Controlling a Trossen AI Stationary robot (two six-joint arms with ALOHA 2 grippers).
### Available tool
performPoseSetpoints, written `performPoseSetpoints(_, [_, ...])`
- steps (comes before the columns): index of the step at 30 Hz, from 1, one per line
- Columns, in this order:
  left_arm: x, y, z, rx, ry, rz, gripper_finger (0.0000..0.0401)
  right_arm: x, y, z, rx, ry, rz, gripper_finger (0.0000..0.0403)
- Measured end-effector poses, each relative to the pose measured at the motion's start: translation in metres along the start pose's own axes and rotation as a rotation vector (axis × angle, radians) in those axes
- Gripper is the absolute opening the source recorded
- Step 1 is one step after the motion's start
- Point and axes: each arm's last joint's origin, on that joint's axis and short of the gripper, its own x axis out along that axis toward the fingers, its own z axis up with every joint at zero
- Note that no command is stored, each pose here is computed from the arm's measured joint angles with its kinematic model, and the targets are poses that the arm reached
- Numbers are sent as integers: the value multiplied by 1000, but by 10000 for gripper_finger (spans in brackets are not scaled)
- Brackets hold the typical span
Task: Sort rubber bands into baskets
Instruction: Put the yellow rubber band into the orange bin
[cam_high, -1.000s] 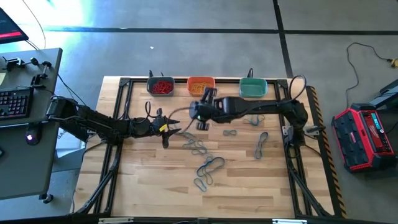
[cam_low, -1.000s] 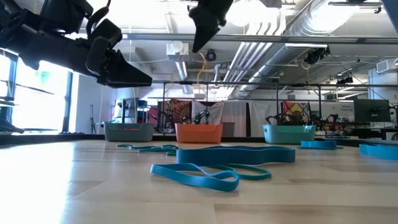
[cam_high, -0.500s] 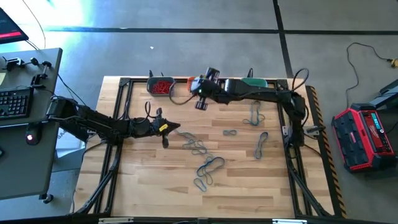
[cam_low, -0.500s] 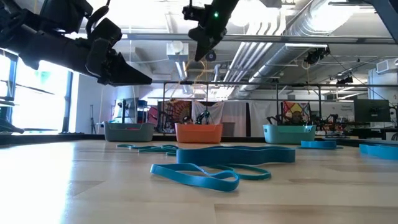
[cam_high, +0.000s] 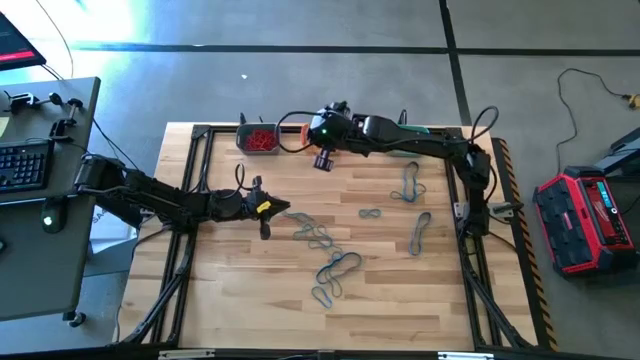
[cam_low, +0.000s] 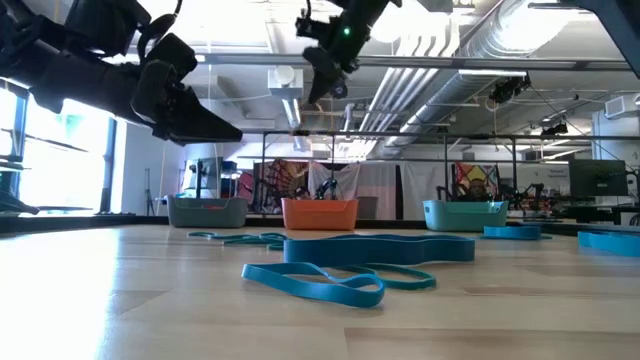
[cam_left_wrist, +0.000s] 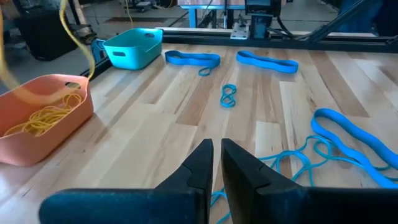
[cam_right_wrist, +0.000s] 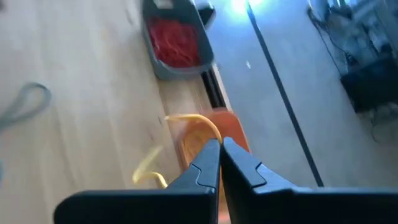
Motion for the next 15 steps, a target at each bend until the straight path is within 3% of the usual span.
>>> performPoseSetpoints(7, [0,0,0,0,0,-2,26,3,-41,2,94,-69,14,0])
performPoseSetpoints(15, [0,0,0,0,0,-2,26,42,-52,-42,88,125,-43,0])
